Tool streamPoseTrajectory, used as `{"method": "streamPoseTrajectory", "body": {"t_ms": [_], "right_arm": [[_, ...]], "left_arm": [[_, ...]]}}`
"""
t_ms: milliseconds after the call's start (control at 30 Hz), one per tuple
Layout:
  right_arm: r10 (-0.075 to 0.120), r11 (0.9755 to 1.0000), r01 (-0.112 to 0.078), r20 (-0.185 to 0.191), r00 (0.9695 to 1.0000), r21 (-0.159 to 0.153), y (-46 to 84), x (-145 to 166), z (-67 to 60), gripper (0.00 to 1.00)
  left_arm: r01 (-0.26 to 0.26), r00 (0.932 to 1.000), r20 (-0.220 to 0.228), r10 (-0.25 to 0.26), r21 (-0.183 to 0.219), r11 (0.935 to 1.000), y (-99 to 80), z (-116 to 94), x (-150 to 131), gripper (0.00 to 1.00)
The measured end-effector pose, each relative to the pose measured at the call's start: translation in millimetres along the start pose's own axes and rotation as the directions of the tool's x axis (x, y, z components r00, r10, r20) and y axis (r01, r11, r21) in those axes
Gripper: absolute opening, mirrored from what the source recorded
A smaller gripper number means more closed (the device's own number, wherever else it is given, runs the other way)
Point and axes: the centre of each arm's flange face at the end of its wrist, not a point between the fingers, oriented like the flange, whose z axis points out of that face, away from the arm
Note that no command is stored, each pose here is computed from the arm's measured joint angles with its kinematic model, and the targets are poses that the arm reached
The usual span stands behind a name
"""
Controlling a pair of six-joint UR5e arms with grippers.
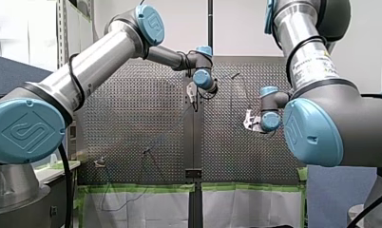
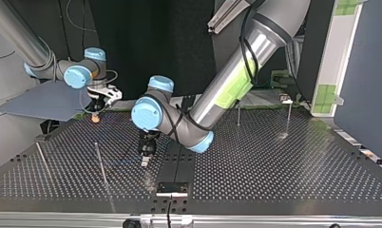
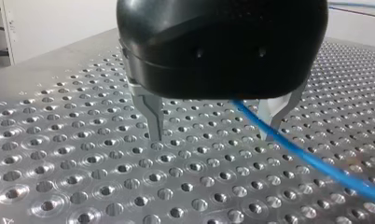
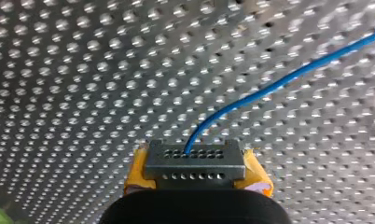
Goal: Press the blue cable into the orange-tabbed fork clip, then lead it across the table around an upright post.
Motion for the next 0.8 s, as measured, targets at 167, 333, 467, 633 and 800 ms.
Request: {"method": "streamPoseTrajectory", "body": {"t_ms": [167, 333, 467, 633, 800], "right_arm": [[-0.003, 1.0000, 0.003, 0.010, 0.9999, -0.009, 8.4, -26, 8.3, 0.00], [-0.008, 0.9996, 0.009, 0.037, 0.9993, -0.026, 23.3, -57, 15.4, 0.00], [-0.016, 0.9990, 0.018, 0.067, 0.9977, -0.041, 34.8, -79, 18.3, 0.00], [-0.022, 0.9980, 0.028, 0.097, 0.9950, -0.057, 47.1, -101, 20.3, 0.00], [-0.017, 0.9971, 0.025, 0.117, 0.9930, -0.071, 57.6, -122, 22.2, 0.00]], "left_arm": [[0.001, 1.0000, 0.002, -0.001, -0.005, 1.0000, 0.5, 0, 0, 1.00], [0.003, 1.0000, 0.004, -0.003, -0.013, 0.9999, 1.3, 0, 0, 1.00], [0.003, 1.0000, 0.005, -0.003, -0.016, 0.9999, 1.6, 0, 0, 1.00], [0.003, 1.0000, 0.004, -0.003, -0.016, 0.9999, 1.7, 0, 0, 1.00], [0.004, 1.0000, 0.004, -0.004, -0.017, 0.9998, 1.9, 0, 0, 1.00]]}}
